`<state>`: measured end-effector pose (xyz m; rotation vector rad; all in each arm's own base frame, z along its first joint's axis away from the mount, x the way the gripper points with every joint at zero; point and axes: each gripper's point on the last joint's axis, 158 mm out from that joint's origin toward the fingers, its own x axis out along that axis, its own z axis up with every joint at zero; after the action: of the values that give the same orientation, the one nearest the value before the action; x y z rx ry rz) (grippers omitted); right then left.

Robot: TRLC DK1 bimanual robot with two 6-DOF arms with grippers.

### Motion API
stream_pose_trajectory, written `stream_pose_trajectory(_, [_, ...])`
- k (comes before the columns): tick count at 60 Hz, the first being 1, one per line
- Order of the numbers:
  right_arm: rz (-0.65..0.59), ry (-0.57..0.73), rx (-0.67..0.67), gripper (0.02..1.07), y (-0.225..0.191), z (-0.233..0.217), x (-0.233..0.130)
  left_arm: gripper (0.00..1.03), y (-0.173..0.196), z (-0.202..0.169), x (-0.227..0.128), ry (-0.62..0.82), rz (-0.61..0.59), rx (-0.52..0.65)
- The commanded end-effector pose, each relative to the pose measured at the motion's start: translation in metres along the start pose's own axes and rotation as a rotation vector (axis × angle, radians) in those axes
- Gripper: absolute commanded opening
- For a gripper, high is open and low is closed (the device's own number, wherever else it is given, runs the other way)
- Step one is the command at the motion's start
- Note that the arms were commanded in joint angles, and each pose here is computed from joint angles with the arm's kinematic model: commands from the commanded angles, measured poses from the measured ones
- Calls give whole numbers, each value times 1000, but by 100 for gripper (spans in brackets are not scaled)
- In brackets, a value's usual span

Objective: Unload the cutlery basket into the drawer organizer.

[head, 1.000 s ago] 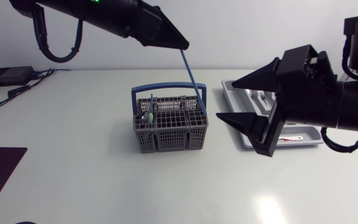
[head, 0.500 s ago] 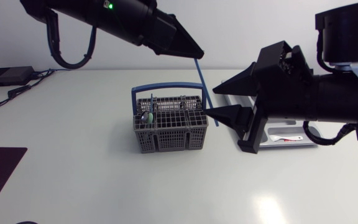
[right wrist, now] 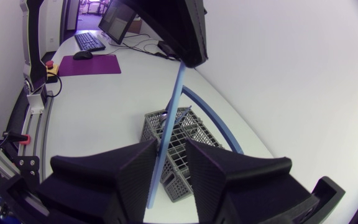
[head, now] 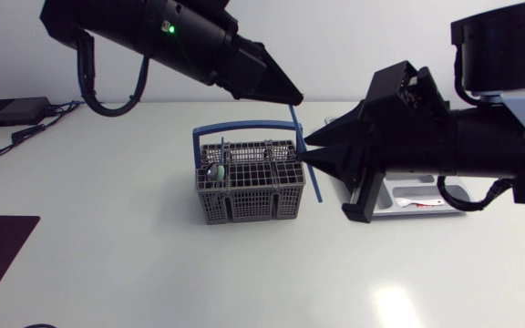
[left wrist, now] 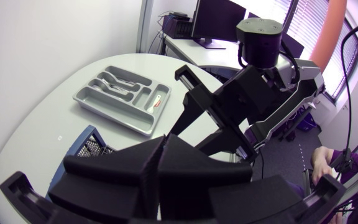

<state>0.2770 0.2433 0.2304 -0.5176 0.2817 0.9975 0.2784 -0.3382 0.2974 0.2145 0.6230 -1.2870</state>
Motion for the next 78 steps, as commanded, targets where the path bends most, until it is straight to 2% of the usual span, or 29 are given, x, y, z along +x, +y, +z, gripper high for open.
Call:
stream_pose_trajectory(1, [12, -13, 21, 22, 1, 6, 3, 16, -9, 2, -3, -10, -18, -9])
stream_pose_trajectory(8, [23, 0, 27, 17, 5, 1, 5, 16, -9, 2, -3, -10, -18, -11])
stream_pose_trajectory(13, [28, 2, 31, 8, 6, 0, 5, 16, -9, 4, -4, -14, -17, -8])
stream_pose_trajectory(19, [35, 6, 33, 8, 9, -2, 4, 18, -8, 6, -6, -19, -13, -9])
stream_pose_trajectory(22, [47, 7, 31, 8, 13, -2, 2, 31, -5, 9, -8, -28, -6, -20])
stream_pose_trajectory(24, [47, 7, 31, 8, 14, -3, 1, 45, -4, 11, -11, -37, -1, -23])
stream_pose_trajectory(28, [53, 15, 30, 8, 17, -5, -1, 83, 0, 18, -17, -56, 15, -33])
stream_pose_trajectory(30, [52, 17, 31, 8, 18, -6, -3, 94, 5, 22, -23, -72, 30, -38])
stream_pose_trajectory(32, [55, 22, 31, 8, 20, -8, -4, 99, 9, 27, -29, -90, 45, -41])
stream_pose_trajectory(40, [41, 45, 38, 8, 17, -19, -9, 99, 31, 41, -57, -169, 121, -65])
stream_pose_trajectory(49, [-40, 97, 85, 8, -17, -44, -19, 99, 50, 36, -85, -186, 196, -65])
stream_pose_trajectory(65, [-173, 225, 330, 8, -109, -121, -23, 99, 71, -34, -84, -28, 294, -11])
stream_pose_trajectory(78, [-239, 302, 609, 8, -181, -182, 0, 99, 82, -91, -73, 93, 355, 56])
